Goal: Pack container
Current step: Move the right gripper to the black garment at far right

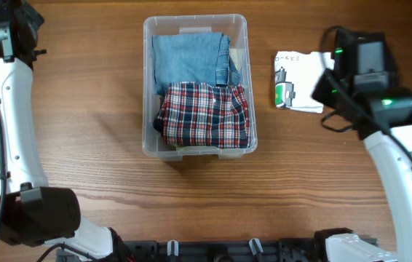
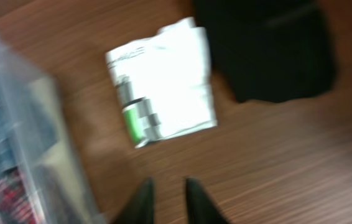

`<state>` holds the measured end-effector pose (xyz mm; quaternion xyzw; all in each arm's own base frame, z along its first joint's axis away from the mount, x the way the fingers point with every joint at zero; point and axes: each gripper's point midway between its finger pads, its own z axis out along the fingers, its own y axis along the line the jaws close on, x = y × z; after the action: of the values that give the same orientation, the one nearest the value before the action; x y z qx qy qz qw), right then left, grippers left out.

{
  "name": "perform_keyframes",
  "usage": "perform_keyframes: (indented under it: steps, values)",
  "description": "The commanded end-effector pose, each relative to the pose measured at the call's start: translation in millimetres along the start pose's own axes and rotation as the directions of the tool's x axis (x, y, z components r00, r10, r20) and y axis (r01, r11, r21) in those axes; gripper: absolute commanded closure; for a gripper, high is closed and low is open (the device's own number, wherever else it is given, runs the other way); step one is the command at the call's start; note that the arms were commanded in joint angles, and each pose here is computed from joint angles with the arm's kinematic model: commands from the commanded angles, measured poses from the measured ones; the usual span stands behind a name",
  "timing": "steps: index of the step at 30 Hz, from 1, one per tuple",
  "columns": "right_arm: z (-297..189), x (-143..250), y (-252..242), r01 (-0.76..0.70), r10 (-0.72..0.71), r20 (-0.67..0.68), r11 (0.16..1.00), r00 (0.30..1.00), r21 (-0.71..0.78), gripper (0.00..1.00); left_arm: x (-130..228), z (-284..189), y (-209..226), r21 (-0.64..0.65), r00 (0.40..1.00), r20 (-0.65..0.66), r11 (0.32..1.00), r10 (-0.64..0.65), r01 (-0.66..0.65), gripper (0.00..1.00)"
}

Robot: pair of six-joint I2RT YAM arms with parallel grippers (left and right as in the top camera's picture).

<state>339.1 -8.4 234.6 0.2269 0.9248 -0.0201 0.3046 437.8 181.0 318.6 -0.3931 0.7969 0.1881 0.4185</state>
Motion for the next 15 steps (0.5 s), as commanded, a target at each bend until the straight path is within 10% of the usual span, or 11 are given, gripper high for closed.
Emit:
perform_keyframes:
  steps: [1, 15]
  values:
    - [0, -19, -42, -0.121, 0.119, 0.035, 0.990, 0.992, 0.073, 0.75, -1, 3, 4, -0.021, 1.000, 0.005, 1.000, 0.011, -0.011, 0.00]
    - [71, -55, -133, -0.360, 0.361, 0.000, 0.930, 0.933, 0.073, 0.64, -1, 3, 4, -0.021, 1.000, 0.005, 1.000, 0.011, -0.011, 0.00]
